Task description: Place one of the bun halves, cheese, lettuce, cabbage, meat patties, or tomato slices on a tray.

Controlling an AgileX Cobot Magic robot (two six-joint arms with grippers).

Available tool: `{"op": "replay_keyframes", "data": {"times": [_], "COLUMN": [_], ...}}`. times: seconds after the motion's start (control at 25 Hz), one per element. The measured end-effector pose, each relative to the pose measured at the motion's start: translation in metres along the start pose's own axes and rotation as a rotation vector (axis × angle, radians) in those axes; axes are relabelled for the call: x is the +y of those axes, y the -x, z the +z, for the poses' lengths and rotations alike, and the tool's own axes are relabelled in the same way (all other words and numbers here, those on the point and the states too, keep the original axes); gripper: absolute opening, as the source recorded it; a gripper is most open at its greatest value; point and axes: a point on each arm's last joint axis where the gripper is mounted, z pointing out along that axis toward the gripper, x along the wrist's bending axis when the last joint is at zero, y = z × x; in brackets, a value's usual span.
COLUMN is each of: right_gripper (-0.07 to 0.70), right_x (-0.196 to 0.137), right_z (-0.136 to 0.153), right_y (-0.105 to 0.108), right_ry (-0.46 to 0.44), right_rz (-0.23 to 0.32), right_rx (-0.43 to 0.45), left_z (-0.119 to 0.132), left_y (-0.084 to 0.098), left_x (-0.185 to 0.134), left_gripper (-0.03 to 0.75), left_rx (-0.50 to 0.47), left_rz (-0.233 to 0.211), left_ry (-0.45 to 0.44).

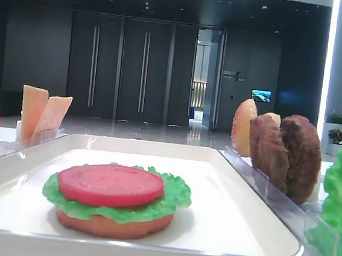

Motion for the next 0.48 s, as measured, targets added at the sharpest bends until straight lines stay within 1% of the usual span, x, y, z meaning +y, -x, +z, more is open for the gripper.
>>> {"op": "replay_keyframes", "data": {"times": [0.08, 0.12, 0.2, 0.36, 0.48], "right_gripper": [0.503, 0.503, 0.503, 0.503, 0.503], "right_x": [0.0, 0.0, 0.0, 0.0, 0.0], "right_z": [0.0, 0.0, 0.0, 0.0, 0.0], "right_y": [0.0, 0.0, 0.0, 0.0, 0.0], "right_ry": [0.0, 0.0, 0.0, 0.0, 0.0], "right_rz": [0.0, 0.0, 0.0, 0.0, 0.0], "right_rx": [0.0, 0.0, 0.0, 0.0, 0.0], "left_z": [-0.002, -0.004, -0.009, -0.014, -0.016], "left_y": [-0.017, -0.025, -0.041, -0.067, -0.081], "left_x": [-0.003, -0.004, -0.007, -0.013, -0.016], "left_gripper": [0.519, 0.519, 0.519, 0.519, 0.519], "left_rx": [0.075, 0.11, 0.162, 0.236, 0.27], "left_rz": [-0.032, -0.04, -0.068, -0.12, -0.148], "left_ry": [-0.027, -0.038, -0.047, -0.075, -0.08]}}
